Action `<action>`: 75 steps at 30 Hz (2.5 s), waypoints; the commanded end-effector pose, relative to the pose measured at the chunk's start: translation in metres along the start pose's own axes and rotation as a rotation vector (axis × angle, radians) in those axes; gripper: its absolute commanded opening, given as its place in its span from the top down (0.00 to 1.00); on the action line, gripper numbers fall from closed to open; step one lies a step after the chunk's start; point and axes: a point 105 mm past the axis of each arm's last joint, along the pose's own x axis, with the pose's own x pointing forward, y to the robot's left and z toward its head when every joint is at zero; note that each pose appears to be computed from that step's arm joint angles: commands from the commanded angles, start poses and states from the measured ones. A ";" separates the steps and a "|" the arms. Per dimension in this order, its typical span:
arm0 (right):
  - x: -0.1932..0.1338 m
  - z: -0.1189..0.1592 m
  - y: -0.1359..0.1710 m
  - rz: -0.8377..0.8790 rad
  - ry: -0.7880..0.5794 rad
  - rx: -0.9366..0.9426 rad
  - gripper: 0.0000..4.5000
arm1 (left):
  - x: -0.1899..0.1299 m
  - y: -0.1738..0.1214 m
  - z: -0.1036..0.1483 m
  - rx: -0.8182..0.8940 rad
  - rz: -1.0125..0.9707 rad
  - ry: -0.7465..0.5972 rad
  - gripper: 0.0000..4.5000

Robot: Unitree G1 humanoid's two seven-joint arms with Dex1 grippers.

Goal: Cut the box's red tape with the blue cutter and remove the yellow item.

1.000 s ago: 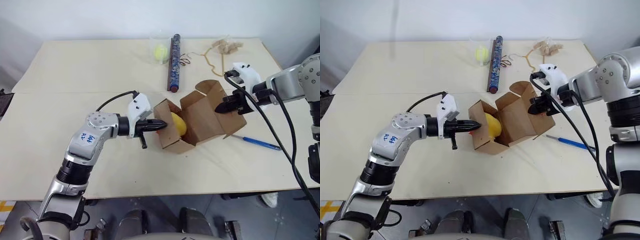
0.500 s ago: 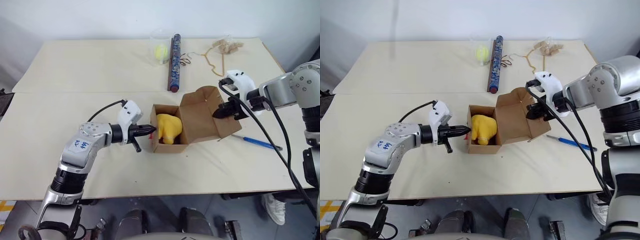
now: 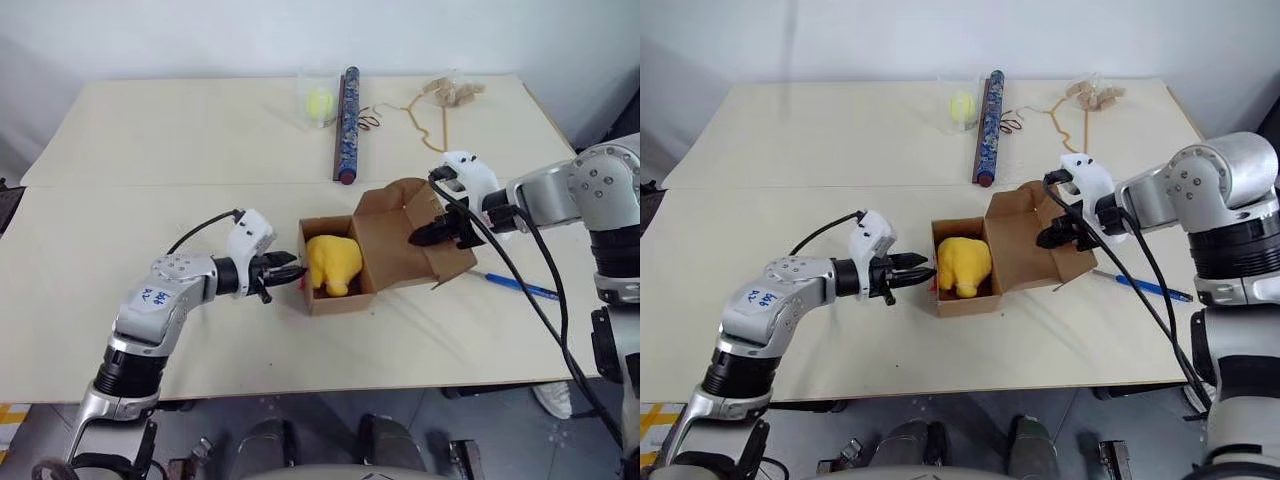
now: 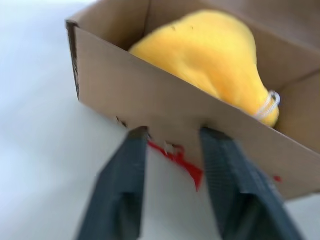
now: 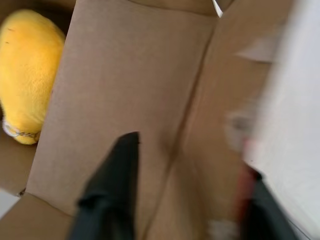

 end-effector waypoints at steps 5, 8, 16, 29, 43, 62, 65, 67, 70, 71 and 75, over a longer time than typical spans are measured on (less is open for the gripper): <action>-0.043 0.016 -0.013 -0.032 -0.249 -0.052 0.00 | -0.029 0.014 -0.001 0.044 0.061 -0.015 0.06; -0.060 0.022 -0.016 -0.020 -0.365 -0.128 0.00 | -0.043 0.017 -0.002 0.048 0.073 -0.029 0.00; -0.115 0.022 -0.030 0.078 -0.683 -0.332 0.00 | -0.107 0.026 -0.015 0.112 0.106 -0.124 0.00; -0.099 -0.037 0.019 0.367 -0.800 -0.812 0.00 | -0.212 0.033 -0.067 0.013 0.295 -0.129 0.00; -0.107 -0.044 0.022 0.296 -0.839 -0.772 0.00 | -0.051 -0.021 0.073 0.242 -0.360 -0.027 0.00; -0.112 -0.070 0.034 0.193 -0.790 -0.691 0.00 | 0.077 -0.020 0.070 0.634 -0.376 0.273 0.13; -0.110 -0.072 0.034 0.185 -0.790 -0.688 0.00 | 0.083 -0.016 0.065 0.615 -0.364 0.271 0.34; -0.108 -0.072 0.034 0.178 -0.792 -0.686 0.00 | 0.087 -0.012 0.062 0.617 -0.342 0.273 0.48; -0.107 -0.071 0.032 0.167 -0.797 -0.684 0.00 | 0.091 -0.015 0.068 0.598 -0.349 0.227 0.69; -0.107 -0.071 0.031 0.163 -0.799 -0.683 0.00 | 0.091 -0.018 0.073 0.579 -0.362 0.195 0.75; -0.106 -0.071 0.029 0.156 -0.808 -0.677 0.00 | 0.088 -0.026 0.095 0.497 -0.395 0.054 1.00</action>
